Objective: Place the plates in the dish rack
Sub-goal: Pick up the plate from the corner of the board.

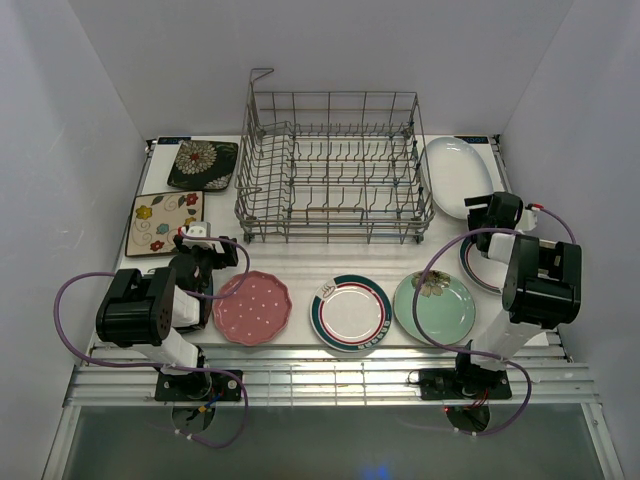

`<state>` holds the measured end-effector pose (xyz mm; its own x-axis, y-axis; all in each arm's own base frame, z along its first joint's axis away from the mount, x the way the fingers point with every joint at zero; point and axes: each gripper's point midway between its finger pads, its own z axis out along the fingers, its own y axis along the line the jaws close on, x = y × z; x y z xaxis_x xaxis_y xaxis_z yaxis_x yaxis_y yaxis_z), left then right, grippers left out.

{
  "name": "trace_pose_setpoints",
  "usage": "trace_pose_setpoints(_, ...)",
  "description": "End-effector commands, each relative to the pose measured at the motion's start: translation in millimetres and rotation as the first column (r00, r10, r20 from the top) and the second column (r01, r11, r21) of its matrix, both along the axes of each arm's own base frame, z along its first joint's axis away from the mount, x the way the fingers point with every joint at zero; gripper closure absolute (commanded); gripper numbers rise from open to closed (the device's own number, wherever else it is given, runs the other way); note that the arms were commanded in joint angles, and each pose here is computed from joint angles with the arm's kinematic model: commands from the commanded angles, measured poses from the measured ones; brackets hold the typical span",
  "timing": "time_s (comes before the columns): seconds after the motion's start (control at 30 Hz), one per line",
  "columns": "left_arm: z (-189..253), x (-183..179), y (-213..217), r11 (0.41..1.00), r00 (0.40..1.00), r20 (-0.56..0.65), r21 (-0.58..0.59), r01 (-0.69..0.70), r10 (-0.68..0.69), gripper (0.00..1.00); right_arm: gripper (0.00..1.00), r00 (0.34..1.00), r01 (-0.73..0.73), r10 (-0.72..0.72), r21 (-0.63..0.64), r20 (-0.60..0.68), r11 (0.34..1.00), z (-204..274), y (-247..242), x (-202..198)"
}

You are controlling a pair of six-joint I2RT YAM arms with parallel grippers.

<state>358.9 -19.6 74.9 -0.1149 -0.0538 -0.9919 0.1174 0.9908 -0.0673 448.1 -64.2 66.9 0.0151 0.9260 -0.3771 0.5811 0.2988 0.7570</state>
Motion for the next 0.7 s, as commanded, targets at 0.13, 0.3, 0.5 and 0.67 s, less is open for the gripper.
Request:
trace_pose_setpoints(0.13, 9, 5, -3, 1.0, 0.999, 0.029, 0.003, 0.02, -0.02, 0.02, 0.22, 0.996, 0.025, -0.022, -0.041, 0.089, 0.999, 33, -8, 2)
trace_pose_setpoints(0.3, 9, 5, -3, 1.0, 0.999, 0.027, 0.003, 0.02, -0.02, 0.02, 0.2, 0.996, 0.031, -0.025, -0.063, 0.083, 0.998, 42, -6, -22)
trace_pose_setpoints(0.5, 9, 5, -3, 1.0, 0.999, 0.029, 0.003, 0.019, -0.019, 0.02, 0.15, 0.999, 0.014, -0.011, -0.089, 0.035, 0.996, 44, 0, -58)
trace_pose_setpoints(0.67, 9, 5, -3, 1.0, 0.999, 0.029, 0.003, 0.019, -0.019, 0.02, 0.12, 0.995, -0.023, 0.012, -0.116, -0.096, 0.993, 35, 5, -93)
